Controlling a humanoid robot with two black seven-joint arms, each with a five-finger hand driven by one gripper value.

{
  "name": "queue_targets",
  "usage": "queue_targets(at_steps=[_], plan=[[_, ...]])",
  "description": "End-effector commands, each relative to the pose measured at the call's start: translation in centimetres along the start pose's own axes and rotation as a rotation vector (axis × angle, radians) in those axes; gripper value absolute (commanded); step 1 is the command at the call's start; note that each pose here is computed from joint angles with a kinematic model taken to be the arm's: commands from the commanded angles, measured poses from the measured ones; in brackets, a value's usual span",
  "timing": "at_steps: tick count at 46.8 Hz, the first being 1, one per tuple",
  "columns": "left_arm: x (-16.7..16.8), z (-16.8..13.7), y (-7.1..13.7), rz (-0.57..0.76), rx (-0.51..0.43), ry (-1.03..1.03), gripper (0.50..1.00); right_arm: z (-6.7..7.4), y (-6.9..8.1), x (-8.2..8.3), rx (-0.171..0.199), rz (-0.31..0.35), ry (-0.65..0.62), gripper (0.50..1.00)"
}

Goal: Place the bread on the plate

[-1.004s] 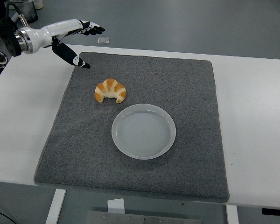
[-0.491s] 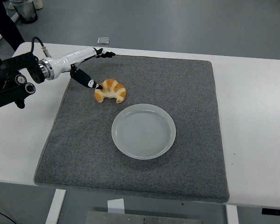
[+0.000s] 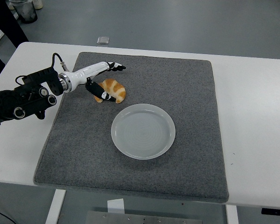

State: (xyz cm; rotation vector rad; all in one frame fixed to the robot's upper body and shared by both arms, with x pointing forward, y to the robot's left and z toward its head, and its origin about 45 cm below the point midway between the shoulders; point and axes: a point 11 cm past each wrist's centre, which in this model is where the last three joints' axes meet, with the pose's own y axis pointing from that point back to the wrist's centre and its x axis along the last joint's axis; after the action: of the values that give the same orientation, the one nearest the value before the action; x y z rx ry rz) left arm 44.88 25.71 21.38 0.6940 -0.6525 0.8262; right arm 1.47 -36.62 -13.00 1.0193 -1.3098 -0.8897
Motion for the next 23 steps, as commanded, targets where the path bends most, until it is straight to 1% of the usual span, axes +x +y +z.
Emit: queue_targets(at_steps=[1, 7, 15, 20, 23], plan=[[0.0, -0.1, 0.0, 0.007, 0.002, -0.002, 0.984, 0.0, 0.0, 0.0, 0.0, 0.001, 0.0, 0.952], [-0.3, -0.5, 0.2, 0.006, 0.011, 0.003, 0.984, 0.0, 0.0, 0.0, 0.0, 0.001, 0.0, 0.952], [-0.1, -0.5, 0.2, 0.03, -0.001, -0.004, 0.981, 0.0, 0.0, 0.1, 0.0, 0.004, -0.001, 0.952], [-1.5, -0.5, -0.4, 0.019, -0.006, 0.006, 0.973, 0.0, 0.0, 0.1, 0.0, 0.004, -0.001, 0.952], [-1.6, -0.8, -0.5, 0.024, -0.008, 0.006, 0.966, 0.0, 0.0, 0.1, 0.0, 0.004, 0.001, 0.952]])
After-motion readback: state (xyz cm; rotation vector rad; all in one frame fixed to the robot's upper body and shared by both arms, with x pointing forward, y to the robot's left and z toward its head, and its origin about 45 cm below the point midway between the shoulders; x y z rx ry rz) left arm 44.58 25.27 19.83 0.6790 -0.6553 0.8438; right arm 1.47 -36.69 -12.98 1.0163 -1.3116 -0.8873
